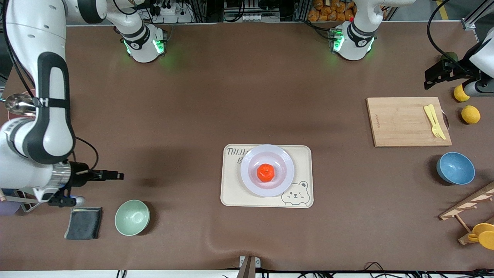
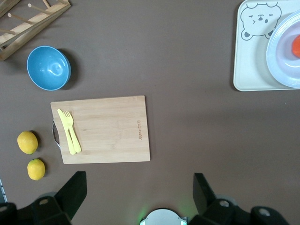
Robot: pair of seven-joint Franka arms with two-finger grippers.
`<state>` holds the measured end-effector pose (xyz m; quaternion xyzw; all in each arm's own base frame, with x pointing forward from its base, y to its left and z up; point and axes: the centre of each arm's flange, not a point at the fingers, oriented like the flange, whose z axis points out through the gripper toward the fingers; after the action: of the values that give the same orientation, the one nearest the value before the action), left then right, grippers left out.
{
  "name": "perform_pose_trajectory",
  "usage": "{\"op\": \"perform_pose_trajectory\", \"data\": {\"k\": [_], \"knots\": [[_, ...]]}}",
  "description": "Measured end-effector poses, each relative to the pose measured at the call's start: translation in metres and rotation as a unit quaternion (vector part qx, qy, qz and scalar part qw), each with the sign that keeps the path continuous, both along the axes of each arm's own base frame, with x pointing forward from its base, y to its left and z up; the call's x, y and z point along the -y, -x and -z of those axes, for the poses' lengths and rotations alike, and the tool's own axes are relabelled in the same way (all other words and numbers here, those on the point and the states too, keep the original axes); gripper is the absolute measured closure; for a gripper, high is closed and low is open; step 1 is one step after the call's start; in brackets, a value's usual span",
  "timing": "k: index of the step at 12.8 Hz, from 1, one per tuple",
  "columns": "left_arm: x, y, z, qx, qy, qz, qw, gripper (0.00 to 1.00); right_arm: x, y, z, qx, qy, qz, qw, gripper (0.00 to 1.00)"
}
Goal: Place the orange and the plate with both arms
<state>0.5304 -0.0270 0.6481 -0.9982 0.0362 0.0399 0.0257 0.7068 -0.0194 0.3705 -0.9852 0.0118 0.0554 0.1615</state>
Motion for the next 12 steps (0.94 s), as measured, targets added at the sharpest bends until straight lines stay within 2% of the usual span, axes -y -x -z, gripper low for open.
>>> {"op": "perform_pose_trajectory", "data": {"k": [2, 5, 7, 9, 12], "knots": [[0.000, 0.000, 0.000, 0.000, 0.000, 0.000, 1.000, 0.00, 0.022, 0.011, -0.037, 0.002, 0.019, -0.003, 1.000, 0.00], [-0.001, 0.000, 0.000, 0.000, 0.000, -0.001, 1.000, 0.00, 0.070, 0.029, -0.093, 0.019, 0.046, 0.010, 0.999, 0.00], [-0.001, 0.000, 0.000, 0.000, 0.000, -0.001, 1.000, 0.00, 0.086, 0.045, -0.123, 0.019, 0.061, 0.003, 0.998, 0.00], [-0.001, 0.000, 0.000, 0.000, 0.000, -0.001, 1.000, 0.00, 0.095, 0.056, -0.152, 0.040, 0.075, -0.026, 0.996, 0.00], [0.000, 0.000, 0.000, 0.000, 0.000, 0.000, 1.000, 0.00, 0.121, 0.073, -0.185, 0.071, 0.077, -0.056, 0.993, 0.00]]}}
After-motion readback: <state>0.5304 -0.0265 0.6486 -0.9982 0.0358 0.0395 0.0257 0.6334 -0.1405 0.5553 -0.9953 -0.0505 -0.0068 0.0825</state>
